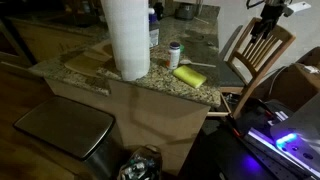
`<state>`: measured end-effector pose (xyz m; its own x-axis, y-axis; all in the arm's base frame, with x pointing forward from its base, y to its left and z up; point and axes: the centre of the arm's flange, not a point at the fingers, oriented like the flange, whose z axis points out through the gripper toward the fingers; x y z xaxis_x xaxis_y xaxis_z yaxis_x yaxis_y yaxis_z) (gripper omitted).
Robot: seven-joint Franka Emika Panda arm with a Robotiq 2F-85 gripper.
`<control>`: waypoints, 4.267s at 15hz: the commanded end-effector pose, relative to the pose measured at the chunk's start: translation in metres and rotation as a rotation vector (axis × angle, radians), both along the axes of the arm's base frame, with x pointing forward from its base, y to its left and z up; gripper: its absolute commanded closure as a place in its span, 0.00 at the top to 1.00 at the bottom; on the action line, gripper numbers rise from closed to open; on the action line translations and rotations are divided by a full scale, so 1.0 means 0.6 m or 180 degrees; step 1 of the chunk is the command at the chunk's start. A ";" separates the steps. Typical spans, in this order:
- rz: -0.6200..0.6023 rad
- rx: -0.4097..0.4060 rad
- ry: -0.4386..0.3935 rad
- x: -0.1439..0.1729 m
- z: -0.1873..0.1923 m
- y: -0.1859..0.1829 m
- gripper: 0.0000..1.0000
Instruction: Pick up the spoon from the counter and place it on the green object
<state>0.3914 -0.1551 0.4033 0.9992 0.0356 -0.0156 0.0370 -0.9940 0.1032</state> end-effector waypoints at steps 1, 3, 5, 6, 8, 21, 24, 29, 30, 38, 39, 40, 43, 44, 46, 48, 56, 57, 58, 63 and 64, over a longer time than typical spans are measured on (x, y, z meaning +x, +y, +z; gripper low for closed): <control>0.0000 0.0000 0.0000 0.000 0.000 0.000 1.00; 0.0167 -0.0085 -0.0170 0.003 -0.005 -0.006 1.00; 0.0388 -0.0202 -0.0506 0.016 -0.007 -0.011 1.00; 0.0481 -0.0282 -0.0644 0.025 -0.006 -0.014 1.00; 0.0706 -0.0347 -0.0965 0.036 -0.005 -0.016 1.00; 0.1965 0.0197 -0.1708 0.048 -0.011 0.007 1.00; 0.2001 0.0203 -0.1719 0.044 -0.012 -0.001 1.00; 0.2379 0.0319 -0.1828 0.096 -0.063 0.060 1.00; 0.2431 0.0234 -0.1951 0.100 -0.032 0.076 1.00; 0.2275 0.0048 -0.2331 0.127 0.059 0.098 1.00; 0.2266 0.0047 -0.2334 0.128 0.060 0.098 1.00; 0.2297 0.0186 -0.2093 0.149 0.042 0.094 1.00; 0.2368 0.0790 -0.1706 0.220 -0.052 0.092 1.00; 0.2366 0.0964 -0.1592 0.232 -0.075 0.095 1.00; 0.2201 0.1179 -0.1480 0.253 -0.104 0.098 1.00; 0.2221 0.1146 -0.1617 0.177 -0.057 0.116 1.00; 0.2022 0.1060 -0.1423 0.217 -0.159 0.149 1.00; 0.1977 0.1034 -0.1442 0.202 -0.158 0.155 1.00; 0.1932 0.0966 -0.1466 0.201 -0.164 0.160 1.00; 0.1840 0.0933 -0.1459 0.185 -0.137 0.169 1.00; 0.1841 0.0912 -0.1445 0.185 -0.140 0.169 1.00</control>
<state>0.5023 -0.0534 0.3194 0.7275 0.4927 0.4775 0.5718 -0.8200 -0.0251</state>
